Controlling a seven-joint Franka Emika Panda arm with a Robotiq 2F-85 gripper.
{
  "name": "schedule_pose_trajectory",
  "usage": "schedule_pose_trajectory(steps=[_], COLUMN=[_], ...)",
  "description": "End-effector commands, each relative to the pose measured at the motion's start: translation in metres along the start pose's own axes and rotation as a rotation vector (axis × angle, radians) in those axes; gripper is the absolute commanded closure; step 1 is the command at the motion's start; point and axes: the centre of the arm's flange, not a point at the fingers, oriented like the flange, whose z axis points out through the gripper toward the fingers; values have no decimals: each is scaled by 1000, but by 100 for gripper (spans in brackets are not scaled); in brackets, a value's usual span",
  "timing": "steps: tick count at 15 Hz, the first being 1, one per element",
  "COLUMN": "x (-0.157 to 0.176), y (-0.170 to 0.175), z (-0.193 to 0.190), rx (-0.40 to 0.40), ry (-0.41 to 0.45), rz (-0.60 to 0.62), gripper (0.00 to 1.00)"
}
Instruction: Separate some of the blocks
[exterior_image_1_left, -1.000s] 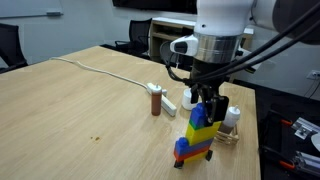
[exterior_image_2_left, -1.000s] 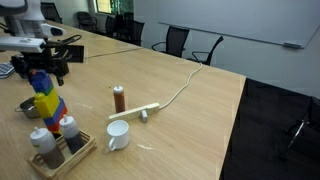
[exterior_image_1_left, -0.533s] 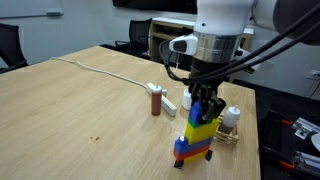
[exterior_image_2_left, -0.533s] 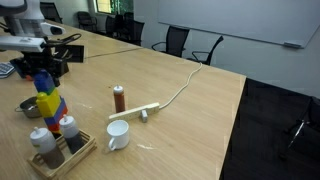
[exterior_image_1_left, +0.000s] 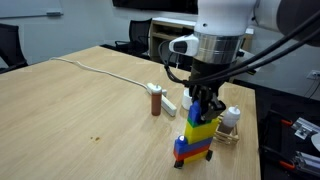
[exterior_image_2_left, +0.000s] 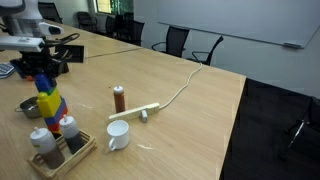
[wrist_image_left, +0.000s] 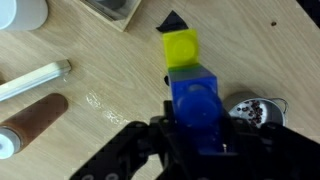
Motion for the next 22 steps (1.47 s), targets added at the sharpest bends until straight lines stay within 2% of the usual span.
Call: schedule_pose_trajectory(steps=[1, 4, 5, 6, 7, 9, 22], x=[1, 2, 2, 2, 2, 1, -2], y=[-4, -6, -7, -7, -7, -7, -7], z=[-4, -5, -5, -6, -6, -8, -25], rx=[-7, -12, -11, -11, -12, -14, -30], ry=[15, 12, 12, 14, 16, 18, 20], rz=[-16, -22, -23, -23, -20, -18, -18], gripper=[52, 48, 51, 67, 76, 88, 89])
